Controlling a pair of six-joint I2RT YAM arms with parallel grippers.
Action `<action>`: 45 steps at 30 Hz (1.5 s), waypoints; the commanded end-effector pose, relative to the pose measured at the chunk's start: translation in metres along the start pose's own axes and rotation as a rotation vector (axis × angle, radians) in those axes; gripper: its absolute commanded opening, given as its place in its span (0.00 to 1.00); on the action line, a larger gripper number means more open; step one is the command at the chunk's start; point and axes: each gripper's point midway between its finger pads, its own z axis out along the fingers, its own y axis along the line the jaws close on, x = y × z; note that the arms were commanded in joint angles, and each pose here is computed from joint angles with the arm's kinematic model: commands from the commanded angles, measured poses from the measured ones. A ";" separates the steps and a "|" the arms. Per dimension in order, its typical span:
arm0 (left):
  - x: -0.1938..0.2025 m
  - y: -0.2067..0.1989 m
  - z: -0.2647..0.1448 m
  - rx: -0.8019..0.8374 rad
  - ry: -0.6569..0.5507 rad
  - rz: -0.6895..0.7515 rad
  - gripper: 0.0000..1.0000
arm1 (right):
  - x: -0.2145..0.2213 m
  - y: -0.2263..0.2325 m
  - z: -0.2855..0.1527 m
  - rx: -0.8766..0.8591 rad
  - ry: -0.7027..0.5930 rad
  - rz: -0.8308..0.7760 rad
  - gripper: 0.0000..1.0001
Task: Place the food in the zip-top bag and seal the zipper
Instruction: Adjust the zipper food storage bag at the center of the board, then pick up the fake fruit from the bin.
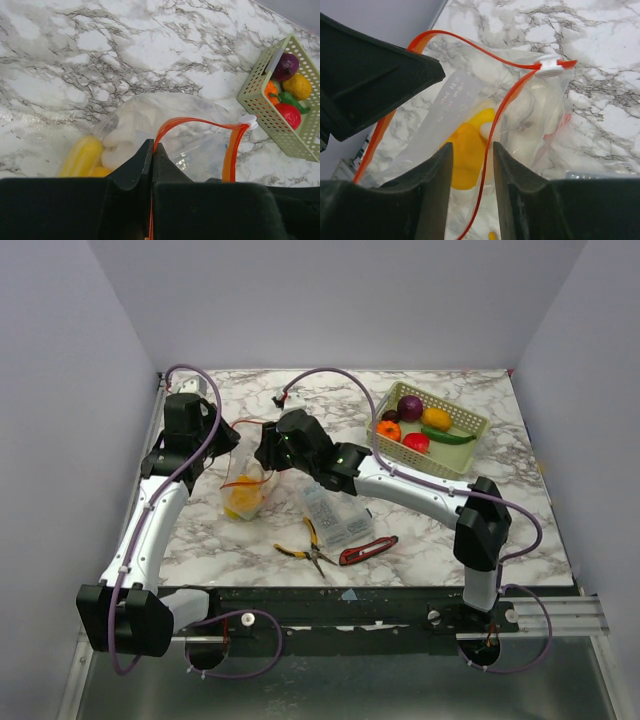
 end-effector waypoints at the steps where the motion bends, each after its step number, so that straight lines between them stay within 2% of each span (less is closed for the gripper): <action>1: -0.008 -0.016 -0.008 0.072 -0.011 -0.008 0.00 | -0.029 0.001 -0.021 0.024 -0.054 -0.010 0.47; 5: -0.006 -0.019 -0.008 0.090 0.003 -0.014 0.00 | -0.051 -0.007 -0.046 0.072 -0.099 -0.038 0.60; 11: -0.003 -0.022 -0.006 0.104 0.018 -0.022 0.00 | -0.089 -0.046 -0.091 0.208 -0.204 -0.060 0.62; 14: -0.002 -0.022 -0.005 0.109 0.025 -0.025 0.00 | -0.102 -0.087 -0.107 0.284 -0.234 -0.028 0.63; 18: -0.001 -0.022 -0.003 0.106 0.034 -0.026 0.00 | -0.110 -0.169 -0.126 0.420 -0.253 0.055 0.65; 22: 0.000 -0.021 -0.001 0.105 0.040 -0.027 0.00 | -0.098 -0.257 -0.142 0.570 -0.240 0.141 0.73; 24: 0.001 -0.022 0.000 0.106 0.044 -0.029 0.00 | -0.083 -0.295 -0.145 0.623 -0.202 0.184 0.82; 26: 0.002 -0.022 0.001 0.110 0.055 -0.030 0.00 | -0.069 -0.326 -0.148 0.670 -0.168 0.224 0.92; 29: 0.002 -0.022 0.001 0.111 0.054 -0.028 0.00 | -0.050 -0.362 -0.148 0.724 -0.122 0.265 0.99; 38: 0.003 -0.024 0.001 0.120 0.061 -0.029 0.00 | -0.017 -0.414 -0.118 0.770 -0.017 0.316 1.00; 45: 0.004 -0.025 0.001 0.129 0.068 -0.032 0.00 | 0.007 -0.434 -0.099 0.811 0.046 0.326 1.00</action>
